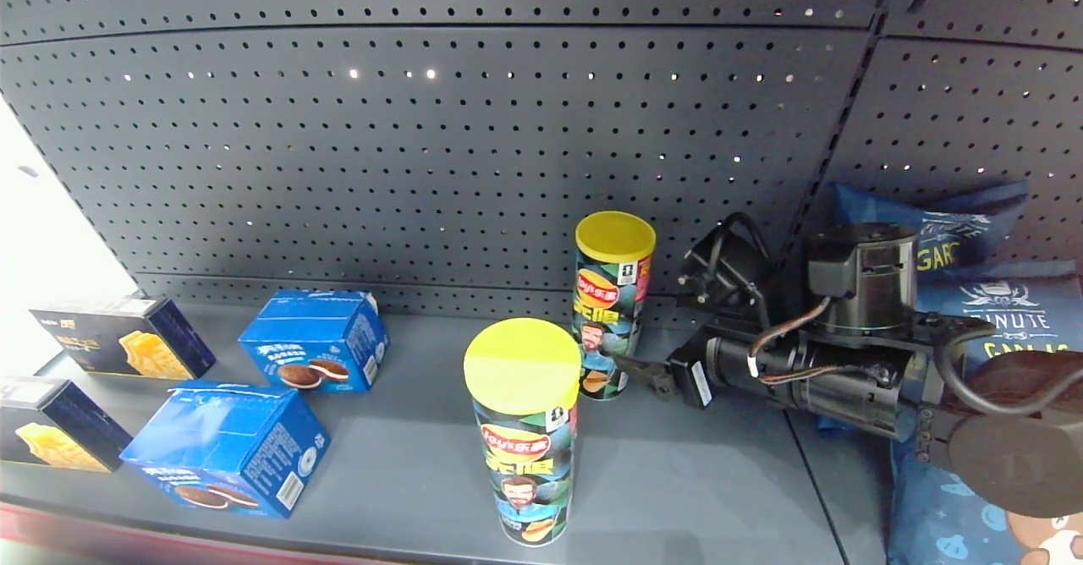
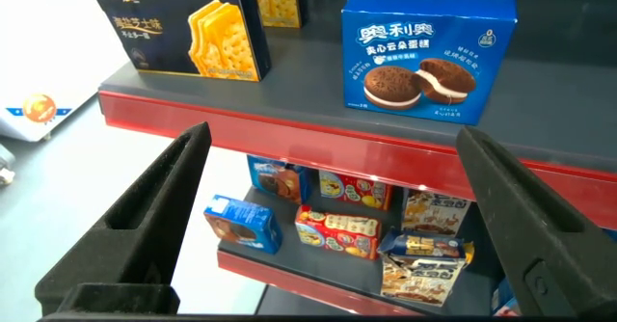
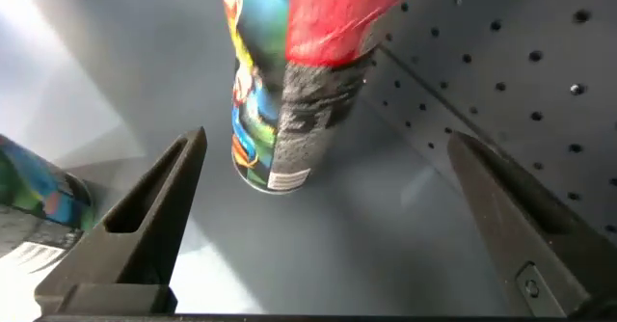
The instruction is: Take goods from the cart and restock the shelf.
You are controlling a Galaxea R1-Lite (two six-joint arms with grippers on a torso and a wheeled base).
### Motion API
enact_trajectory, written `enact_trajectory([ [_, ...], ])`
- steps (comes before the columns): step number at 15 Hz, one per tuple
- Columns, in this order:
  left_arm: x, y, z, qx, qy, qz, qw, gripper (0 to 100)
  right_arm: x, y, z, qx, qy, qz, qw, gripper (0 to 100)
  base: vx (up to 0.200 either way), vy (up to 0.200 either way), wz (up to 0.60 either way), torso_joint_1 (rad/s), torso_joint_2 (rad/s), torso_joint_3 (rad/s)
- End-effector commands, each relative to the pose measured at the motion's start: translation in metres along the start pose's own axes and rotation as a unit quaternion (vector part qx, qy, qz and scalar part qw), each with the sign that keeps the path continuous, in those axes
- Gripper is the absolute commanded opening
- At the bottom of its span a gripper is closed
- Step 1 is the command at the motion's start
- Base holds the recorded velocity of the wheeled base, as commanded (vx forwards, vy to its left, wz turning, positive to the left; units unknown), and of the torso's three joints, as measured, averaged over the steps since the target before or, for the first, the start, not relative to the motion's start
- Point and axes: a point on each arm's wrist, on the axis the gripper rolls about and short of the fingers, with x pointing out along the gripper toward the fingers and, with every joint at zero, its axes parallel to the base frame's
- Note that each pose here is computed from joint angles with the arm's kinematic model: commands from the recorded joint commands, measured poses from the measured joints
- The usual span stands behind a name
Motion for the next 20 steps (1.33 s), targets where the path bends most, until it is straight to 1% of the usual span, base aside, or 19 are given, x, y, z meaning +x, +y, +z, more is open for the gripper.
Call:
enact_trajectory([
  [1, 0.0, 0.0, 0.0, 0.0, 0.0, 0.001, 1.0, 100, 0.008, -0.002, -0.004, 0.001, 0.008, -0.005, 1.0, 100, 0.0, 0.0, 0.0, 0.0, 0.0, 0.0],
  [2, 0.0, 0.0, 0.0, 0.0, 0.0, 0.0, 1.0, 100, 0.008, -0.004, -0.003, 0.001, 0.008, -0.011, 1.0, 100, 0.0, 0.0, 0.0, 0.0, 0.0, 0.0],
  [4, 0.0, 0.0, 0.0, 0.0, 0.0, 0.001, 1.0, 100, 0.012, -0.015, -0.002, 0.005, 0.006, -0.029, 1.0, 100, 0.0, 0.0, 0.0, 0.0, 0.0, 0.0],
  [9, 0.0, 0.0, 0.0, 0.0, 0.0, 0.001, 1.0, 100, 0.012, -0.025, -0.005, 0.009, 0.011, -0.044, 0.999, 100, 0.0, 0.0, 0.0, 0.0, 0.0, 0.0],
  [13, 0.0, 0.0, 0.0, 0.0, 0.0, 0.001, 1.0, 100, 0.009, -0.021, -0.002, 0.008, 0.004, -0.035, 0.999, 100, 0.0, 0.0, 0.0, 0.0, 0.0, 0.0],
  [14, 0.0, 0.0, 0.0, 0.0, 0.0, 0.0, 1.0, 100, 0.006, -0.015, 0.003, 0.005, -0.005, -0.024, 1.0, 100, 0.0, 0.0, 0.0, 0.0, 0.0, 0.0],
  [16, 0.0, 0.0, 0.0, 0.0, 0.0, 0.001, 1.0, 100, 0.0, -0.01, 0.013, 0.001, -0.022, -0.017, 1.0, 100, 0.0, 0.0, 0.0, 0.0, 0.0, 0.0],
  [20, 0.0, 0.0, 0.0, 0.0, 0.0, 0.0, 1.0, 100, -0.014, -0.012, 0.024, -0.001, -0.044, -0.024, 0.999, 100, 0.0, 0.0, 0.0, 0.0, 0.0, 0.0],
])
